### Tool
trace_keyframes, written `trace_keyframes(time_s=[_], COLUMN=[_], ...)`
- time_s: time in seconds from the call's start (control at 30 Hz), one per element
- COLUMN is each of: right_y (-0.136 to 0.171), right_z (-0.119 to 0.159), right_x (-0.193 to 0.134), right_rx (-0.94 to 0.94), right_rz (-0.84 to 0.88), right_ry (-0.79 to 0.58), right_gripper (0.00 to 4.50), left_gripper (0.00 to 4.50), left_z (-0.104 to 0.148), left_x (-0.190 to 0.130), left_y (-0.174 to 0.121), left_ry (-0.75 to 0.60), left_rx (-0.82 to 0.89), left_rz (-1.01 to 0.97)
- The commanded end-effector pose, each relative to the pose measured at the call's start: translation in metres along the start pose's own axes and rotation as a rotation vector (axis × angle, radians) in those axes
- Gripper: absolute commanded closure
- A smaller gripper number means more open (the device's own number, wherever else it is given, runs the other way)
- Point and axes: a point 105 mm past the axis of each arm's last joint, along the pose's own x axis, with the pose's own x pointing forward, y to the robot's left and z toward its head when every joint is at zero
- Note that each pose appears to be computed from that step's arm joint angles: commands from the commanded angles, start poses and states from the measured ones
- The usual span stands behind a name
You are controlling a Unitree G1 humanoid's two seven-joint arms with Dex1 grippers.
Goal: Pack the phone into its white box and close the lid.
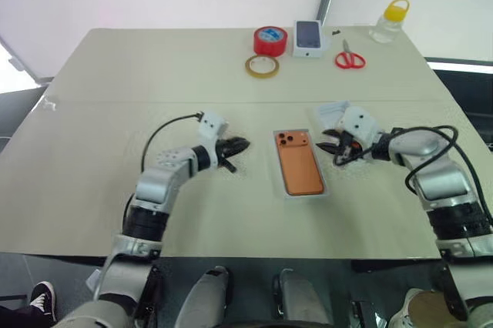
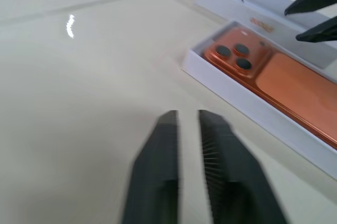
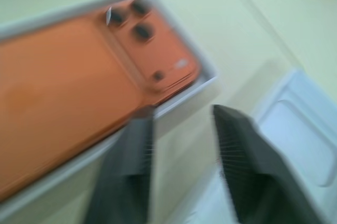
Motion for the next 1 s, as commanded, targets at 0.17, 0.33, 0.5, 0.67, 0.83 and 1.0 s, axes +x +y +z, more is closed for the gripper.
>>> trace_keyframes(time_s=[0.17, 0.33, 0.5, 0.67, 0.83, 1.0], right_y=[-0.028, -0.025, -0.022, -0.024, -0.02, -0.024], right_z=[0.013, -0.01, -0.028, -0.045, -0.041, -0.043], right_x=[0.005, -0.004, -0.023, -0.026, -0.02, -0.018], right_rx=[0.17, 0.089, 0.127, 0.207, 0.223, 0.284], right_rz=[-0.299, -0.308, -0.25, -0.212, -0.147, -0.153], right_ry=[-0.165, -0.044, 0.057, 0.182, 0.262, 0.35], right_gripper=[0.0, 0.0, 0.0, 0.0, 0.0, 0.0], left_gripper=[0.05, 0.05, 0.05, 0.05, 0.05, 0.05], left_z=[0.009, 0.018, 0.013, 0.021, 0.024, 0.023], left_x=[-0.039, -0.068, -0.086, -0.092, -0.093, -0.09], left_y=[0.013, 0.014, -0.001, -0.01, -0.016, -0.023], left_ry=[-0.072, -0.167, -0.171, -0.201, -0.199, -0.216], left_rx=[0.172, 0.27, 0.287, 0.324, 0.347, 0.329], left_rz=[0.012, 0.024, -0.068, -0.127, -0.168, -0.18])
